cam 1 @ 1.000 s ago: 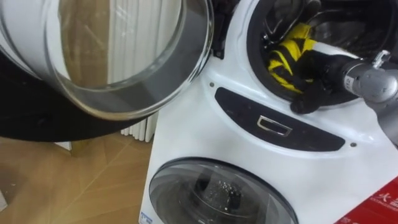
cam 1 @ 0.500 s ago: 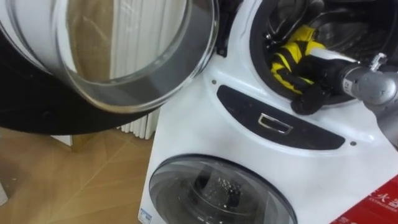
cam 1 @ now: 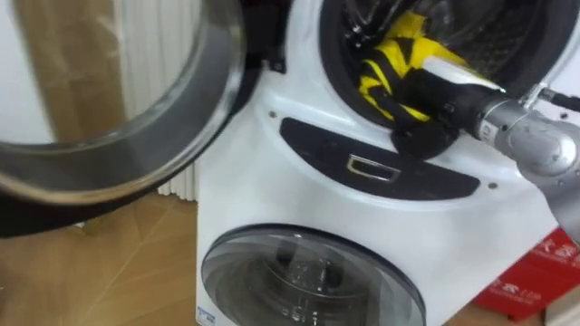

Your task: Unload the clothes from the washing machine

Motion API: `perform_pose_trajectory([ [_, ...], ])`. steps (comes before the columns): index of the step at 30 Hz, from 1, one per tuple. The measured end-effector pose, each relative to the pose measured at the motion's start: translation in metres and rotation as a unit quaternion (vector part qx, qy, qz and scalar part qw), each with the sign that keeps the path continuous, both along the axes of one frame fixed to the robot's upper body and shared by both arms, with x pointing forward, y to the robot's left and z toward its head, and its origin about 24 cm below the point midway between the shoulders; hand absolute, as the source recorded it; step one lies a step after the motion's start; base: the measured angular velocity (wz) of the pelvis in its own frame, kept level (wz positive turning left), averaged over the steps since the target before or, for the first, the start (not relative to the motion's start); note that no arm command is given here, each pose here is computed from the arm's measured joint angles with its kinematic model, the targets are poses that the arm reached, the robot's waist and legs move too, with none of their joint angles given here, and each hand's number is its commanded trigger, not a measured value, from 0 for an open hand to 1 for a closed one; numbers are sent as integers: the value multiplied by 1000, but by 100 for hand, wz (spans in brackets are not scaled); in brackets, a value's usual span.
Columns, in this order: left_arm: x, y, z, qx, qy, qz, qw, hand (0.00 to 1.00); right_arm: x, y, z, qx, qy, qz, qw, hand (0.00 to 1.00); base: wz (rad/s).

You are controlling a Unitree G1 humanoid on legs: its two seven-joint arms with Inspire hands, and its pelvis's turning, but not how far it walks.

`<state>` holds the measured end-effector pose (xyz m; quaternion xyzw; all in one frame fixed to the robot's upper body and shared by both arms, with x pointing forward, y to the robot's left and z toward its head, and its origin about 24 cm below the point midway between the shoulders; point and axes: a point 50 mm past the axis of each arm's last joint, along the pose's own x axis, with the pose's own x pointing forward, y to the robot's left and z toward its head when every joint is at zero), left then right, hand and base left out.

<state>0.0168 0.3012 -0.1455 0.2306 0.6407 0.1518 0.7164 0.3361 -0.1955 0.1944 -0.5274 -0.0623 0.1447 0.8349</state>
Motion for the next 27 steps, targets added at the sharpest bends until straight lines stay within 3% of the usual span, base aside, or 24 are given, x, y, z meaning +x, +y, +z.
perform_pose_trajectory([
  [6,-5,-6,-2,-1,-8,2,1000,0,-33,37,33,126,-90,108,982,100,-4],
  [12,-9,-16,-6,-15,-12,10,1000,0,-60,49,20,229,-91,150,958,100,5],
  [17,-10,-17,-7,-16,-12,11,1000,0,-71,45,20,243,-99,148,954,100,-6],
  [27,-30,-28,-12,-27,2,51,998,0,-103,11,1,300,-98,97,944,100,-15],
])
